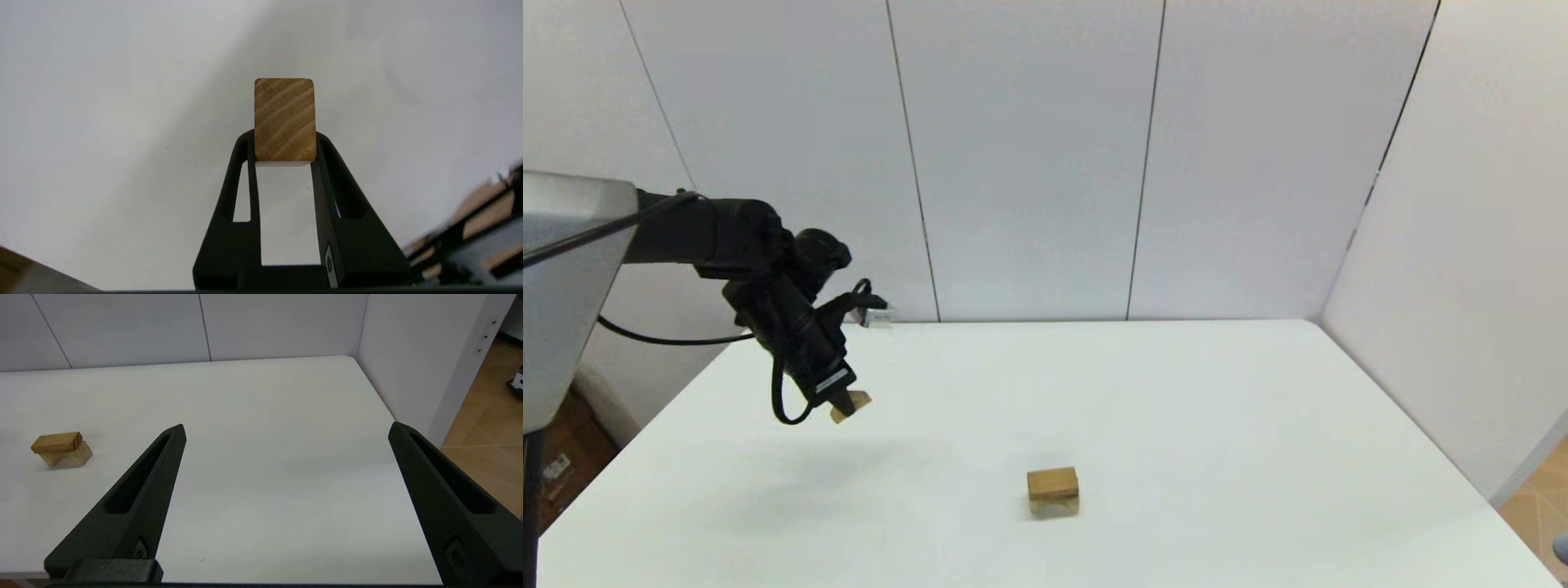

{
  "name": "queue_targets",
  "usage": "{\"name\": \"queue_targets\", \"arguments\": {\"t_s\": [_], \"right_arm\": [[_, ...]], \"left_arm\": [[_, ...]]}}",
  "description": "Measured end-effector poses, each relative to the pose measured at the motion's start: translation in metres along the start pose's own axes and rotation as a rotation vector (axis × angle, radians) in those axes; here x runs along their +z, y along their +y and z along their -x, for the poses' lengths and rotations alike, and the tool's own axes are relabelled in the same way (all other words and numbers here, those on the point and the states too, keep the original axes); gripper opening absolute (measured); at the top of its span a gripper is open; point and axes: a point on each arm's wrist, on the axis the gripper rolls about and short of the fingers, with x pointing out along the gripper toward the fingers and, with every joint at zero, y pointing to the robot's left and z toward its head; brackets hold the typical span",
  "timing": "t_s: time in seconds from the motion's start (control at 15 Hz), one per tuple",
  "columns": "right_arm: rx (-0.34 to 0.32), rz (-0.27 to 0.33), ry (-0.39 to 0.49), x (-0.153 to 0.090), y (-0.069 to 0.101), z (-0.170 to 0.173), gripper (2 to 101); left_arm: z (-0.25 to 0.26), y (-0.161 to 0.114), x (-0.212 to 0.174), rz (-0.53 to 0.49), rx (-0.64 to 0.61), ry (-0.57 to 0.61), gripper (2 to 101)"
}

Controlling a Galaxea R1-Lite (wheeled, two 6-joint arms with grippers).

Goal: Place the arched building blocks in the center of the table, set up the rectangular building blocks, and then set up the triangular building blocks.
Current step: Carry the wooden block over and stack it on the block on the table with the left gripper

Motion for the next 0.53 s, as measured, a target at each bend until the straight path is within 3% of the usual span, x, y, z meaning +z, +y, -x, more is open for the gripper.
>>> {"name": "queue_targets", "arguments": {"t_s": [0.27, 0.53], "right_arm": [[0.0, 0.0, 0.0, 0.0, 0.0, 0.0, 98.0], [0.0, 0.0, 0.0, 0.0, 0.0, 0.0, 98.0]], "left_arm": [[0.019, -0.056, 0.027, -0.192, -0.11, -0.021, 22.7], [0.025, -0.105, 0.058, -0.382, -0.133, -0.063, 22.7]]}}
